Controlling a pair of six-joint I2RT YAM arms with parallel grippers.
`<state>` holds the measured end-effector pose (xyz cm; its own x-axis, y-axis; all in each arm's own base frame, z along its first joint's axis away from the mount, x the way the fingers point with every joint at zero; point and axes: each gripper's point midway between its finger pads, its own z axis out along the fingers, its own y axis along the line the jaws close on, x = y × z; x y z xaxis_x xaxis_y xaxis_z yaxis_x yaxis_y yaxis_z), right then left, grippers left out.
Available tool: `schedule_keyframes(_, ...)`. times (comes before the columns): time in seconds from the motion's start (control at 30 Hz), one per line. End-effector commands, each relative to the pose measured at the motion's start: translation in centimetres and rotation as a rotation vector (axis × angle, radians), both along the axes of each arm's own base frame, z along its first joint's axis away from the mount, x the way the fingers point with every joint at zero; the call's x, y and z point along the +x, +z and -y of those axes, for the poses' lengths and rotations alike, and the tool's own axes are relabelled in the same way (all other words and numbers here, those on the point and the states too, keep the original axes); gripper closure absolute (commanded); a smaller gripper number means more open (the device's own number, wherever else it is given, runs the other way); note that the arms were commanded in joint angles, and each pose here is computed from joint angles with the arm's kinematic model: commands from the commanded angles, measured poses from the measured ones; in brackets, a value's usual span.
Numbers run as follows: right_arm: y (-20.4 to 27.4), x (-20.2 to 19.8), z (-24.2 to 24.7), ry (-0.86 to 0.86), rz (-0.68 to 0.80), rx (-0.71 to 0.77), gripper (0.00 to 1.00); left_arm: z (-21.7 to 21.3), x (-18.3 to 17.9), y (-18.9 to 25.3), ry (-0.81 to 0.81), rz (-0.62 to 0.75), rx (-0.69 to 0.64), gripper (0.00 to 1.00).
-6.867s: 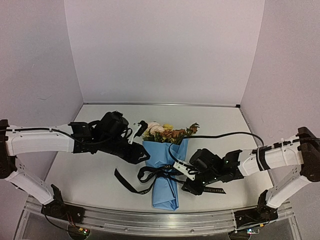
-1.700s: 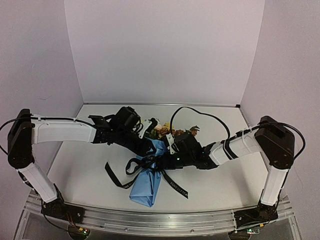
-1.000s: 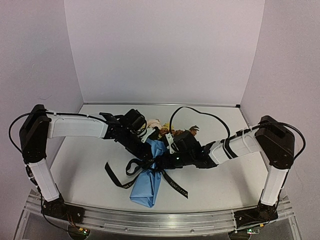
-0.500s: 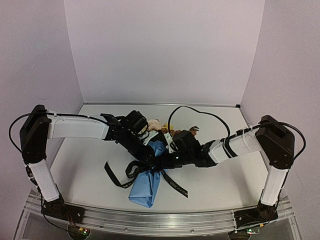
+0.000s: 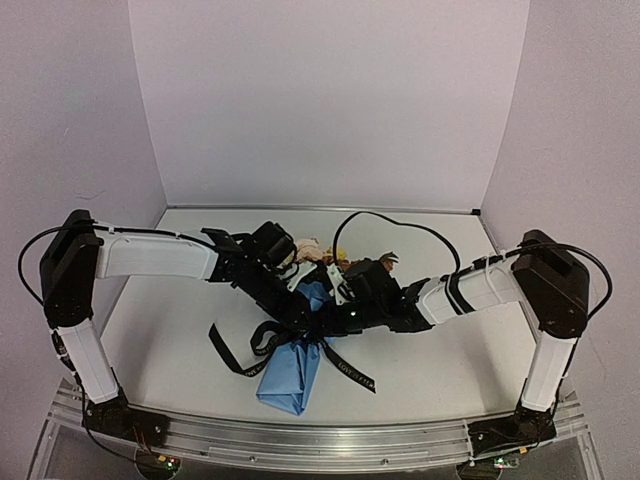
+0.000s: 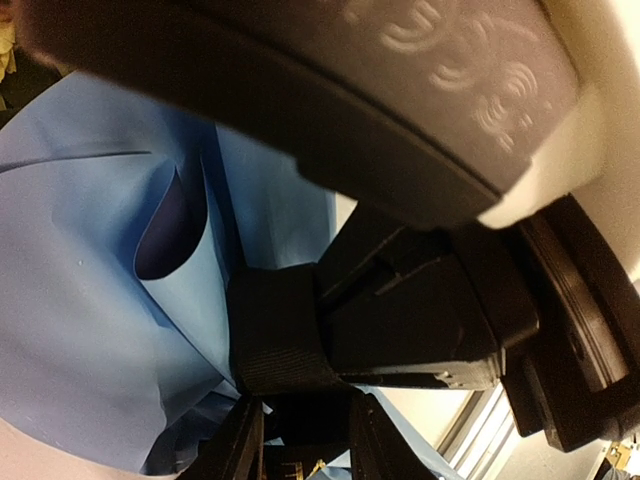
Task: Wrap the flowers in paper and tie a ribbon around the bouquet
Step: Cross the half-tied ribbon over the folded bouquet.
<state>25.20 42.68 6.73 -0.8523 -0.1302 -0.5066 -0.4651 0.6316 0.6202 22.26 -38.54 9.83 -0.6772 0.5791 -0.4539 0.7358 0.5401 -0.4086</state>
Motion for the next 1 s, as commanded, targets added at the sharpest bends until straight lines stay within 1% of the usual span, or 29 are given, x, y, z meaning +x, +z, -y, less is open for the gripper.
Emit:
schedule_keyframes(0.0,2.5,0.3,-1.2,0.020,0.043,0.062,1.00,0.3,0.7,-0.3,0.025,0.034,-0.013,0.68)
schedule_keyframes(0.17,3.3,0.2,-1.6,0.025,0.036,0.101,1.00,0.0,1.1,-0.8,0.046,0.049,-0.003,0.69)
schedule_keyframes(0.23,3.7,0.2,-1.8,0.026,0.037,0.114,1.00,0.0,1.0,-0.8,0.047,0.049,-0.007,0.73)
schedule_keyframes(0.4,3.6,0.3,-1.5,0.008,0.031,0.108,0.98,0.3,1.2,0.0,0.055,0.062,-0.040,0.96)
schedule_keyframes(0.43,3.5,0.3,-1.3,0.000,0.030,0.104,0.97,0.3,1.1,0.2,0.056,0.065,-0.050,0.99)
schedule_keyframes(0.6,3.1,0.2,0.5,-0.052,0.028,0.065,0.91,0.5,0.8,1.1,0.061,0.083,-0.098,1.00)
schedule_keyframes(0.73,3.2,-0.2,1.3,-0.072,0.013,0.065,0.86,0.5,1.1,2.4,0.094,0.129,-0.135,1.00)
schedule_keyframes(0.87,3.6,-0.7,2.3,-0.091,0.001,0.063,0.77,0.3,1.4,2.9,0.128,0.196,-0.123,1.00)
schedule_keyframes(0.97,3.9,-1.0,2.9,-0.117,-0.026,0.070,0.74,0.2,1.6,3.0,0.144,0.241,-0.104,1.00)
